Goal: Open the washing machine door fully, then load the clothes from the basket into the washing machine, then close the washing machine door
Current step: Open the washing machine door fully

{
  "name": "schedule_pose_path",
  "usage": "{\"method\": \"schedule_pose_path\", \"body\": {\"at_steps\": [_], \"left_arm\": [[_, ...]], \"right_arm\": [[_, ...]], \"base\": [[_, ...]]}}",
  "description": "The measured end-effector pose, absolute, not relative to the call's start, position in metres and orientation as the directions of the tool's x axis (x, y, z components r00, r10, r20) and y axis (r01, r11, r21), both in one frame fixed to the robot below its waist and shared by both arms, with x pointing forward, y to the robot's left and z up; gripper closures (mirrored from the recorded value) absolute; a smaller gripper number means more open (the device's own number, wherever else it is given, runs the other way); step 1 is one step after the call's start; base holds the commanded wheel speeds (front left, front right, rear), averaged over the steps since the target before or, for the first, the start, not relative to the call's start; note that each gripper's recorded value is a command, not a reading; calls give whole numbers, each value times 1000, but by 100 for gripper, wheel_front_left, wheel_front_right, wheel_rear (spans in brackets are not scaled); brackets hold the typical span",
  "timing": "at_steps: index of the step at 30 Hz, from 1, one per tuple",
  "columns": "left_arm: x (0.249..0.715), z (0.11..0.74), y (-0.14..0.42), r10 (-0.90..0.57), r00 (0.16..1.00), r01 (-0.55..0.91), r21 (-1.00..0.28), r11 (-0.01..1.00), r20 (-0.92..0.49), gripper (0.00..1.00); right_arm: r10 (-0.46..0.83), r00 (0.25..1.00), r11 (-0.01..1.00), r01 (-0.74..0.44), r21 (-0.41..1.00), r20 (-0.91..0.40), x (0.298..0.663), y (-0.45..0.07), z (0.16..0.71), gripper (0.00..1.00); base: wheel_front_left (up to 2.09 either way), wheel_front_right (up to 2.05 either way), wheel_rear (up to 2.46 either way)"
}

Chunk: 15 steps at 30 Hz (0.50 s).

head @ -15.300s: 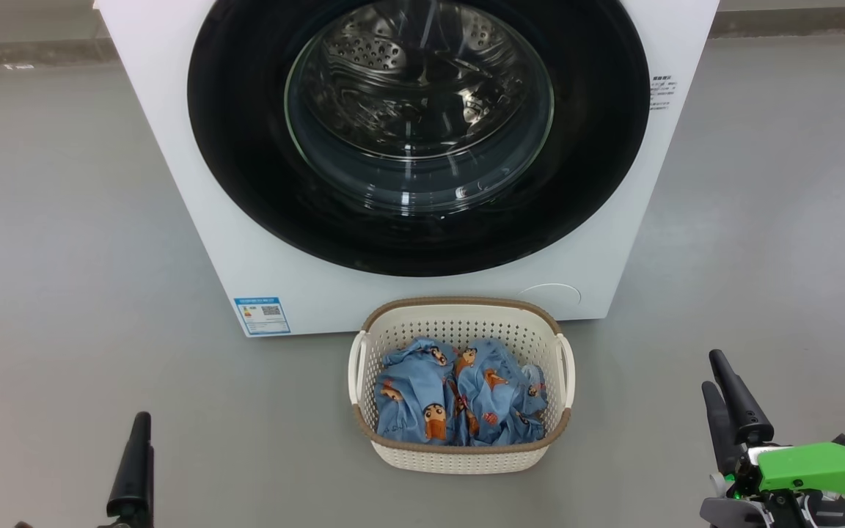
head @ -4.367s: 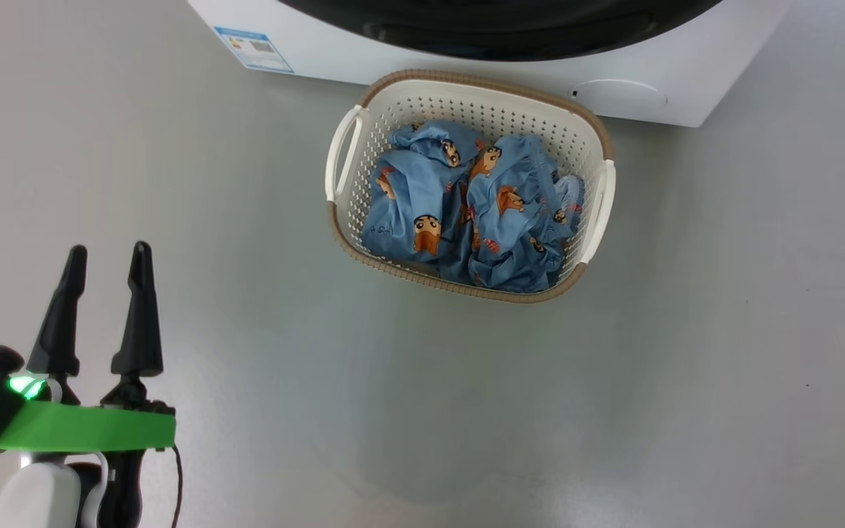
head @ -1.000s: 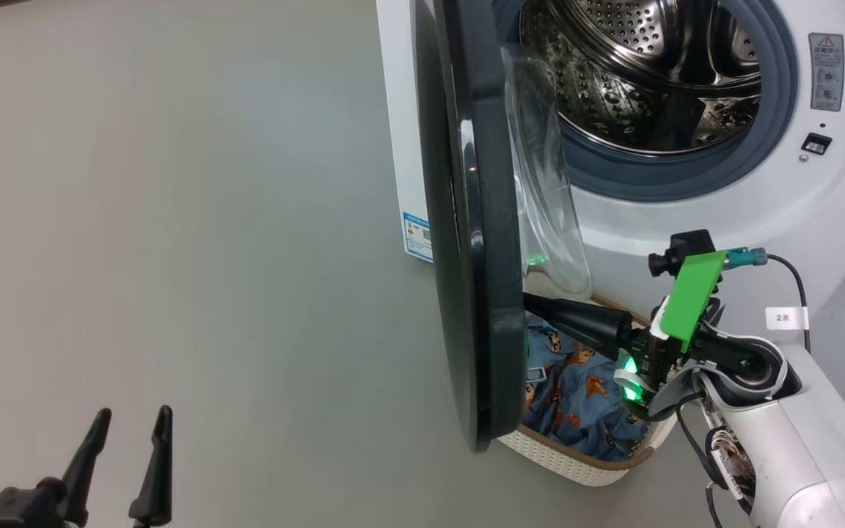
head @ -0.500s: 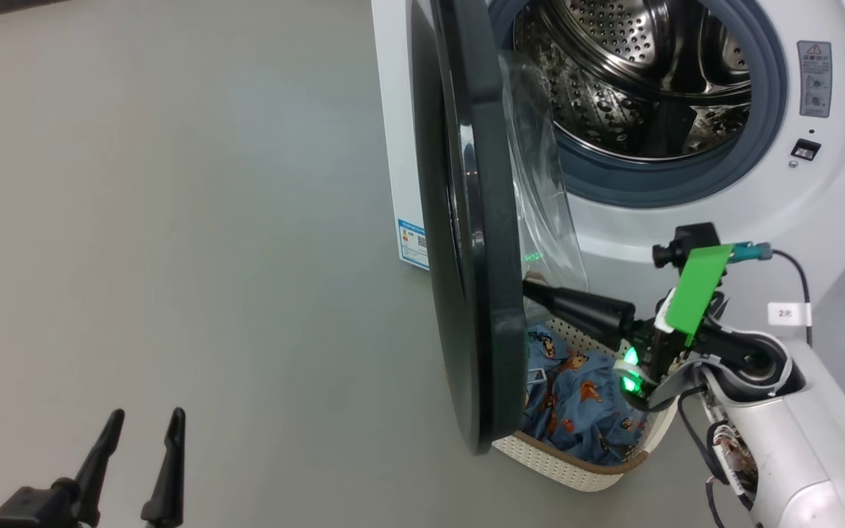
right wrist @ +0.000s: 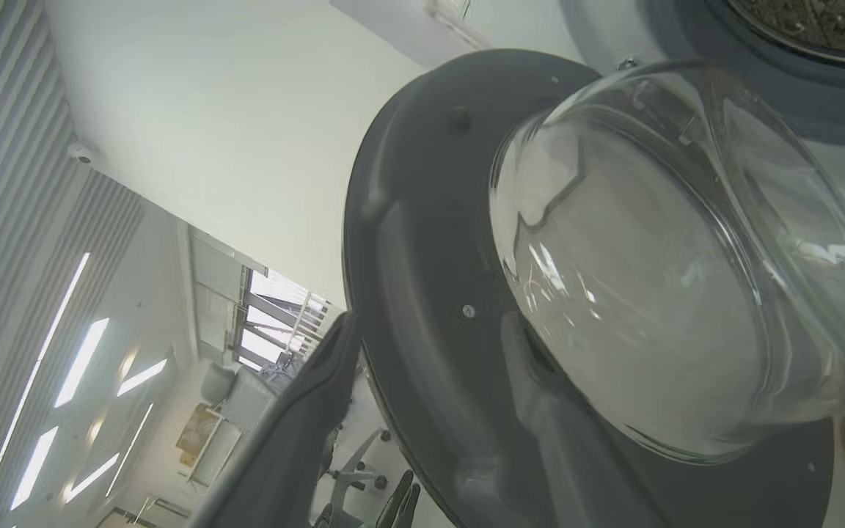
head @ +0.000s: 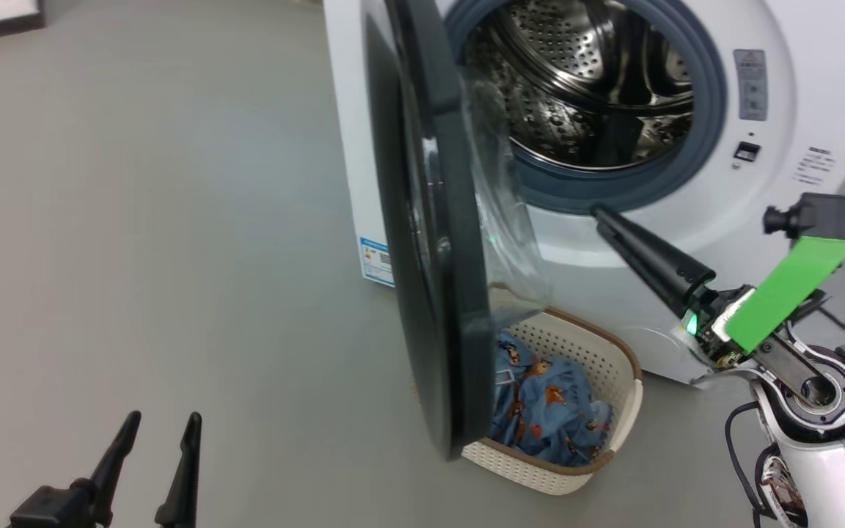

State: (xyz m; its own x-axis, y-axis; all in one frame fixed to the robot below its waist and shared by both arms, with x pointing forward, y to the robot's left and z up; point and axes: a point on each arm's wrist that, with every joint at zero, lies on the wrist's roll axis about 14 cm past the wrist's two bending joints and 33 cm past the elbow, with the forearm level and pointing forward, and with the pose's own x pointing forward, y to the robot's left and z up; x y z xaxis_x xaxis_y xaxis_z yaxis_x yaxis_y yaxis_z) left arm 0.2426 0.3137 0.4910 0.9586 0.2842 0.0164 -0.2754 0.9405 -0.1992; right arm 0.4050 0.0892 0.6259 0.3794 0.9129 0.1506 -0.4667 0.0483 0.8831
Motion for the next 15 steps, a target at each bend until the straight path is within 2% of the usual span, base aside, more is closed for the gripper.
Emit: {"method": "schedule_pose_path", "body": {"at_steps": [6, 10, 15], "left_arm": [[265, 503, 301, 228, 972, -215, -187, 959, 53, 0], [281, 509, 289, 181, 981, -164, -190, 968, 75, 0], [299, 515, 274, 121, 988, -102, -188, 977, 93, 0]], "right_arm": [[794, 550, 200, -638, 743, 259, 410, 48, 657, 0], [717, 638, 334, -669, 664, 282, 412, 22, 653, 0], [621, 713, 466, -670, 577, 326, 411, -13, 649, 0]], "base": [[0, 0, 0], [0, 0, 0], [0, 0, 0]]}}
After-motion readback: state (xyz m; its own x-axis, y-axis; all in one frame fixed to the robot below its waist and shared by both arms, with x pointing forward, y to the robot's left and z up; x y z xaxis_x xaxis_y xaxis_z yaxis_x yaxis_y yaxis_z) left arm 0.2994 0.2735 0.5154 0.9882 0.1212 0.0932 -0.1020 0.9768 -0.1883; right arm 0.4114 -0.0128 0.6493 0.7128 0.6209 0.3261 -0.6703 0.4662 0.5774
